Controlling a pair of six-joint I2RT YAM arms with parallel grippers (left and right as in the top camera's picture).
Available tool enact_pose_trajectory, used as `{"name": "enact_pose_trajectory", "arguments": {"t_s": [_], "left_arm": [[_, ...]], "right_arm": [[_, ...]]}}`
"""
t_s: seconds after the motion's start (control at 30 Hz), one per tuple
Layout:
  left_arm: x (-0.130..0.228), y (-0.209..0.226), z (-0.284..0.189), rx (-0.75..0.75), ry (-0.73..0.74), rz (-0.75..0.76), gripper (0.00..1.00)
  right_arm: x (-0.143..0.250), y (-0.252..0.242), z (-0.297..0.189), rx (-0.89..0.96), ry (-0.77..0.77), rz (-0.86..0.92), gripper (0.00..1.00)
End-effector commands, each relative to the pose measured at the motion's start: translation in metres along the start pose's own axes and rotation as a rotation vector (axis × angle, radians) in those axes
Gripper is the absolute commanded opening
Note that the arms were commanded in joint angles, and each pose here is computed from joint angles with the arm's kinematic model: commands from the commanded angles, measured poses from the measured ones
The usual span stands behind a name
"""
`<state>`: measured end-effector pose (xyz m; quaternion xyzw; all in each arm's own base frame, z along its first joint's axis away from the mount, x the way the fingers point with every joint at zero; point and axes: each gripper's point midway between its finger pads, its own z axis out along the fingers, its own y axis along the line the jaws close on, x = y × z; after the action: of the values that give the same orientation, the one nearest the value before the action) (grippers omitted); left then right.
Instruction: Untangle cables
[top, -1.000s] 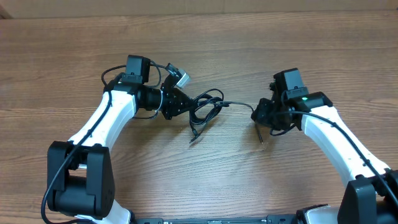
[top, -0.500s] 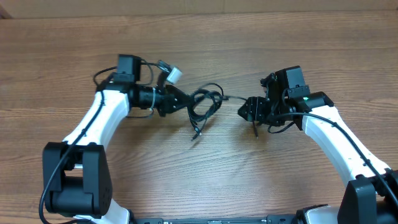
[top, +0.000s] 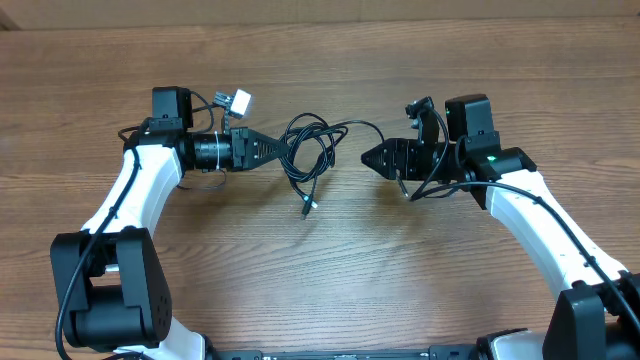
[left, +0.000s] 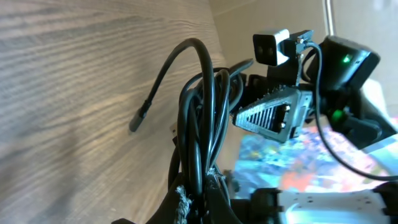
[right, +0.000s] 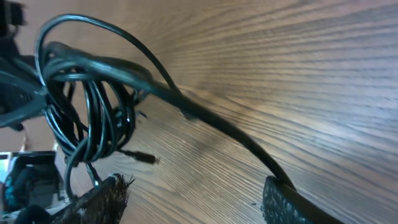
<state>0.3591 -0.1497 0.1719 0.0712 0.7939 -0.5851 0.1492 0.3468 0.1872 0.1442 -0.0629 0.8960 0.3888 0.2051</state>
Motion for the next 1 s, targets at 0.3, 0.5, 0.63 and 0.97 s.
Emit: {"name": "enact_pose_trajectory", "arguments": {"t_s": [0.3,0.5,0.63,0.97], "left_arm": [[0.003,-0.027,-0.001,0.148,0.017,-0.025,0.04],[0.005,-0.036,-0.001,0.197,0.028,-0.036,0.04],[0.007,-0.035,-0.001,0.191,0.031,-0.053,0.04],[0.009,-0.034,0.0,0.188,0.038,-0.077,0.04]], "right_arm": [[-0.019,0.021,0.001,-0.009,-0.079,-0.03,0.67],[-0.023,0.03,0.007,0.003,-0.106,-0.078,0.67],[-0.024,0.035,0.009,-0.007,-0.113,-0.094,0.67],[-0.032,0.039,0.008,-0.021,-0.144,-0.118,0.67]]}}
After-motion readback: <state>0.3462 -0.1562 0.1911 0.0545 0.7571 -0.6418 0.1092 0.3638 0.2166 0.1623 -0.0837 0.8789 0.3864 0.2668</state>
